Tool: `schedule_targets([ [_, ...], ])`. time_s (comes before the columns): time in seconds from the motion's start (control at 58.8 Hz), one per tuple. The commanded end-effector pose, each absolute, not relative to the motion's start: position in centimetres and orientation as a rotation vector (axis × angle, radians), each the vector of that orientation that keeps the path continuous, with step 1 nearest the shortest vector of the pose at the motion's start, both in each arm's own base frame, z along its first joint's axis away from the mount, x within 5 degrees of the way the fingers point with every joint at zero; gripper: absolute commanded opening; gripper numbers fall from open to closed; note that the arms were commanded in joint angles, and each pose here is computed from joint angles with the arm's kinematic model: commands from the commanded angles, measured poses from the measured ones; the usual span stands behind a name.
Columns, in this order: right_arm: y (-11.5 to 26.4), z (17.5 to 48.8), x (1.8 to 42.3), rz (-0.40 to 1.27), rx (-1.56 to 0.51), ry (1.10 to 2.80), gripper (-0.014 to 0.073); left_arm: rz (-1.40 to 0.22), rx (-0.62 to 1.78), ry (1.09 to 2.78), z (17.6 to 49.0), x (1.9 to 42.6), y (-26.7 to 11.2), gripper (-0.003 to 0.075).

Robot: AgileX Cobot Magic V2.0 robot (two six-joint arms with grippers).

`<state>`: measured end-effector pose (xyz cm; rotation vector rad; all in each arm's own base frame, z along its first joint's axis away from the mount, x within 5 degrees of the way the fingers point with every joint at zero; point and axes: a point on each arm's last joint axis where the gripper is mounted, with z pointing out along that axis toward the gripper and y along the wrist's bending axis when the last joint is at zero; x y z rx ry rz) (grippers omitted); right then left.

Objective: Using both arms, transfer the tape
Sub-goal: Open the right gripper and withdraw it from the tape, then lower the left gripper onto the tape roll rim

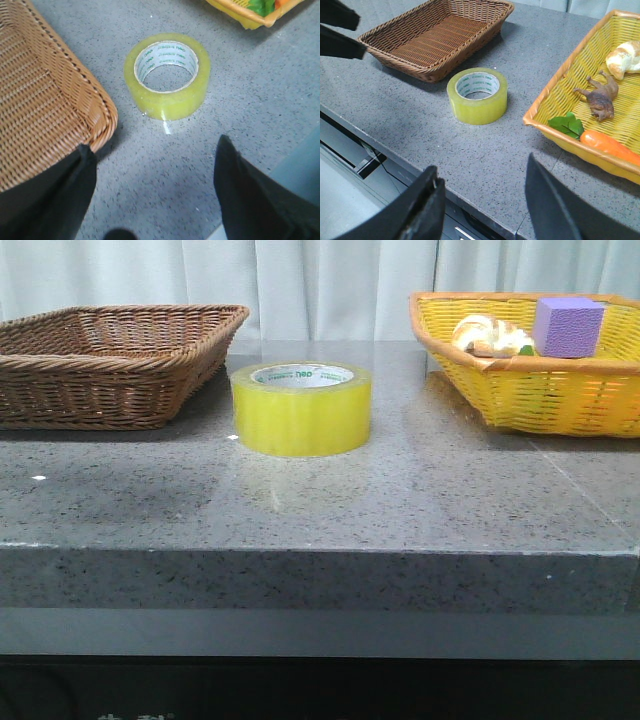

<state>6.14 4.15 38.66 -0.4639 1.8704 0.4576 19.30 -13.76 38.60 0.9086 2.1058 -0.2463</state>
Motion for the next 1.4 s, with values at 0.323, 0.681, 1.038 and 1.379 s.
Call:
schedule_targets([
  [0.323,4.2,39.9,6.2,0.474,-0.439,1.785,0.0393,-0.198,1.076,2.051,39.9,25.7,-18.7,0.0491],
  [0.681,4.2,39.9,6.2,0.474,-0.439,1.785,0.0393,-0.181,1.213,2.06,39.1,29.2,-21.5,0.0491],
  [1.038,4.2,39.9,6.2,0.474,-0.439,1.785,0.0393,-0.192,1.313,2.04,38.2,30.4,-24.3,0.0491],
  [1.379,4.2,39.9,6.2,0.474,-0.439,1.785,0.0393,-0.191,1.337,2.075,36.3,31.9,-25.6,0.0491],
])
